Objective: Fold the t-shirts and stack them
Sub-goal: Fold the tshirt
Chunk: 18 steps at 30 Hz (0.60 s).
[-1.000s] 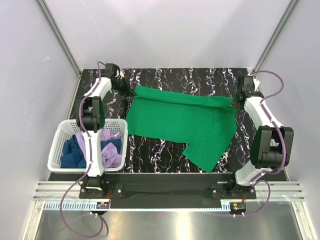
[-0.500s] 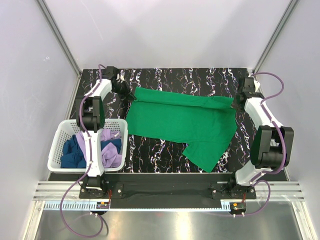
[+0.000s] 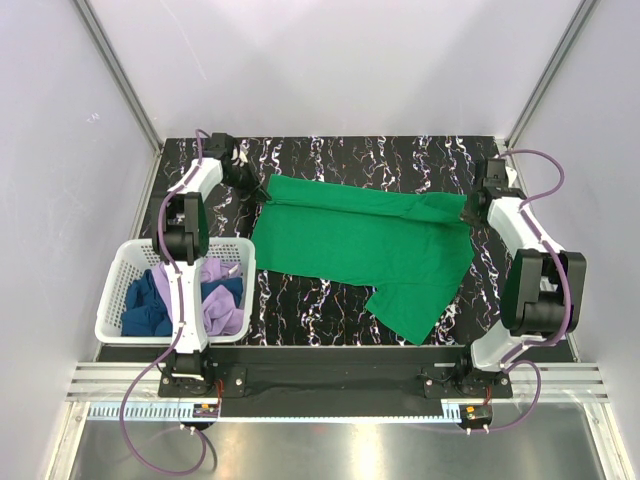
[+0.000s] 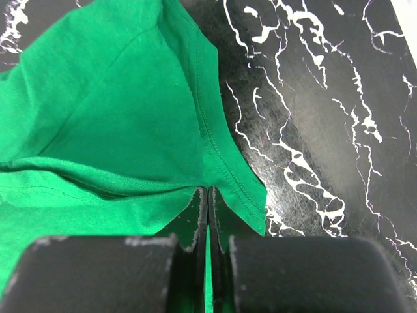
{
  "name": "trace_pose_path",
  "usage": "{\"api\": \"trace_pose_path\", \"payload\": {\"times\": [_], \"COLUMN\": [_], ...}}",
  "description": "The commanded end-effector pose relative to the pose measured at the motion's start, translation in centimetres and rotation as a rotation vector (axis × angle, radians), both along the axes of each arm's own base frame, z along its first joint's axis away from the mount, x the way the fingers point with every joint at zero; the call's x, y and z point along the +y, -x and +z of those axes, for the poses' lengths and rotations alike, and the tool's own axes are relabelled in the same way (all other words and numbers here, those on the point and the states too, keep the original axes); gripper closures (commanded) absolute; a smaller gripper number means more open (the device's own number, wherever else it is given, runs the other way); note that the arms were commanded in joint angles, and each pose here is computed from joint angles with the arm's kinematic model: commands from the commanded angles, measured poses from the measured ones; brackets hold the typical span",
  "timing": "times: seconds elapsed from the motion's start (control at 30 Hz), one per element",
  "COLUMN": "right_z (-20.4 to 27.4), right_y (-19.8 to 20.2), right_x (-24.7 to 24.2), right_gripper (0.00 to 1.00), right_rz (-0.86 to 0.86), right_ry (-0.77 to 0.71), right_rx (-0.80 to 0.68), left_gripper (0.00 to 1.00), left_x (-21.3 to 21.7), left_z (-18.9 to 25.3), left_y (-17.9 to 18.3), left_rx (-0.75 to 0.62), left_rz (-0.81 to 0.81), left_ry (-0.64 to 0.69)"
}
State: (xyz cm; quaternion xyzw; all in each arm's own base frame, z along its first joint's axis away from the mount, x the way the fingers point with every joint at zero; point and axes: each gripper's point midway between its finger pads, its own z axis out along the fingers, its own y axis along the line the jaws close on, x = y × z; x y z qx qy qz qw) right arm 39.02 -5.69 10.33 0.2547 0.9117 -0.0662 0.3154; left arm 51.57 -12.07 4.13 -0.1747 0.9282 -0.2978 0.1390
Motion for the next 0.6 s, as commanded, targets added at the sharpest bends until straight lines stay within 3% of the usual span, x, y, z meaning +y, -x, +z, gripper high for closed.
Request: {"api": "trace_pose_path", "payload": {"times": [0.0, 0.1, 0.13, 0.17, 0.2, 0.3, 0.37, 0.4, 0.47, 0.57], "right_z": [-0.7, -1.2, -1.3, -1.4, -1.6, -0.7, 0.5, 0.9, 1.4, 1.5], "right_y": [0.0, 0.3, 0.5, 0.7, 1.1, 1.6, 1.6, 1.3, 0.6, -2.2], "right_x": [-0.3, -0.4, -0.4, -0.5, -0.6, -0.1, 0.2, 0.4, 0.9, 1.5], "right_gripper": [1.00, 0.99, 0.94, 0.75, 0.69, 0.59, 0.56, 0.56, 0.53, 0.52], "right_rz": [-0.012, -0.019, -0.030, -0.038, -0.047, -0.059, -0.077, -0.079, -0.093, -0.097], "right_ry": [-0.003, 0.003, 0.000, 0.003, 0.003, -0.025, -0.045, -0.061, -0.102, -0.161], "right_rx": [0.006, 0.027, 0.037, 0.048, 0.069, 0.061, 0.043, 0.032, 0.010, -0.018], "left_gripper": [0.91, 0.81, 0.75, 0.73, 0.64, 0.48, 0.46, 0.44, 0.44, 0.45], "left_x": [0.8, 1.1, 1.3, 1.5, 2.1, 3.2, 3.4, 3.2, 3.0, 2.2], "left_z": [0.7, 0.6, 0.5, 1.1, 1.4, 4.6, 5.5, 7.9, 7.9, 9.6], "left_y": [-0.9, -0.7, -0.7, -0.7, -0.6, -0.7, -0.3, -0.9, -0.3, -1.5], "left_rx": [-0.036, -0.029, -0.032, -0.042, -0.036, -0.106, -0.132, -0.211, -0.211, -0.295], "left_rz": [0.009, 0.009, 0.006, 0.008, 0.021, 0.052, 0.074, 0.088, 0.119, 0.137], "left_ry": [-0.019, -0.038, -0.051, -0.063, -0.098, -0.161, -0.165, -0.155, -0.136, -0.099]}}
